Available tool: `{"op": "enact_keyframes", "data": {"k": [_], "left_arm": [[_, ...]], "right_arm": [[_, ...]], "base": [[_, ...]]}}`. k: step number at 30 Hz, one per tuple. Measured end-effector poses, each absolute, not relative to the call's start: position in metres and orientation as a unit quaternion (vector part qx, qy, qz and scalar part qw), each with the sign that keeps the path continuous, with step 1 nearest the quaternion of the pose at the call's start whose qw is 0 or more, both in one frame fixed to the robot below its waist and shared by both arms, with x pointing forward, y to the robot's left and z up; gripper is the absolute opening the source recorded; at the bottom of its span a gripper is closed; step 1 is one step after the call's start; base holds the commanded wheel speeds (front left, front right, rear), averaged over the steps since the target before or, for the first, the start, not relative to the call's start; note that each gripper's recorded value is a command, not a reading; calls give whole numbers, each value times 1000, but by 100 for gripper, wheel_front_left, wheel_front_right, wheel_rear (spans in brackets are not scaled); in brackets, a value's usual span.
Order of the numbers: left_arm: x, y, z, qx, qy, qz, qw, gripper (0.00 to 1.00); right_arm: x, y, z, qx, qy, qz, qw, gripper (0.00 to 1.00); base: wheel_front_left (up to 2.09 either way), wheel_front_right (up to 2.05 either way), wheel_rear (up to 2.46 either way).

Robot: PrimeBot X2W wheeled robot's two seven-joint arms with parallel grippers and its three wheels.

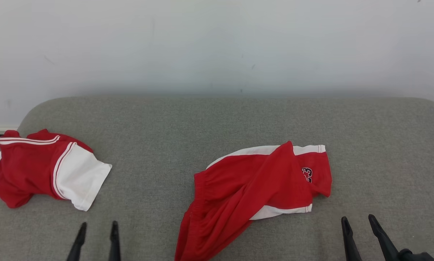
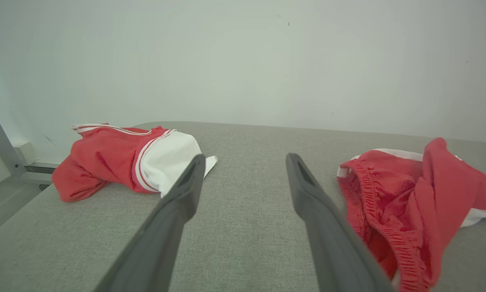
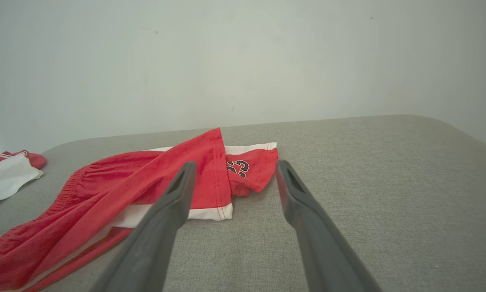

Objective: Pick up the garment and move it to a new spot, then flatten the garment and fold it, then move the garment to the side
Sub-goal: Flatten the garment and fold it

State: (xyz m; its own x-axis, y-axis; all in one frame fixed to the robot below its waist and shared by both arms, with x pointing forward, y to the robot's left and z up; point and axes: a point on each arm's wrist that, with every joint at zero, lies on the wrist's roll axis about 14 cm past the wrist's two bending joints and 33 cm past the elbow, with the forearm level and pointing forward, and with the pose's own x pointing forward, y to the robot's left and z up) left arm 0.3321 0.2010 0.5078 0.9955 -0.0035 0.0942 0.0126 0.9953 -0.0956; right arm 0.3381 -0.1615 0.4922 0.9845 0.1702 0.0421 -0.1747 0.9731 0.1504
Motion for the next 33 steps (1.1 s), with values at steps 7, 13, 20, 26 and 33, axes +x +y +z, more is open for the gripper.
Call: {"op": "enact_keyframes", "data": {"k": [7, 13, 20, 26, 33], "left_arm": [[327, 159, 489, -30, -12, -86, 996, 100], [315, 130, 459, -24, 41, -152, 987, 100], [313, 108, 427, -24, 99, -199, 975, 100], [312, 90, 407, -8, 137, -247, 959, 100], [315, 87, 397, 1, 157, -264, 952, 100]], "right_arm": [[351, -155, 476, 59, 18, 118, 991, 100], [366, -148, 452, 48, 63, 138, 987, 100], [386, -139, 426, 37, 111, 152, 981, 100], [398, -130, 407, 29, 145, 167, 975, 100], [404, -121, 392, 24, 172, 180, 968, 100]], "base": [[0, 0, 0], [0, 0, 0], [0, 0, 0], [0, 0, 0], [0, 0, 0]]}}
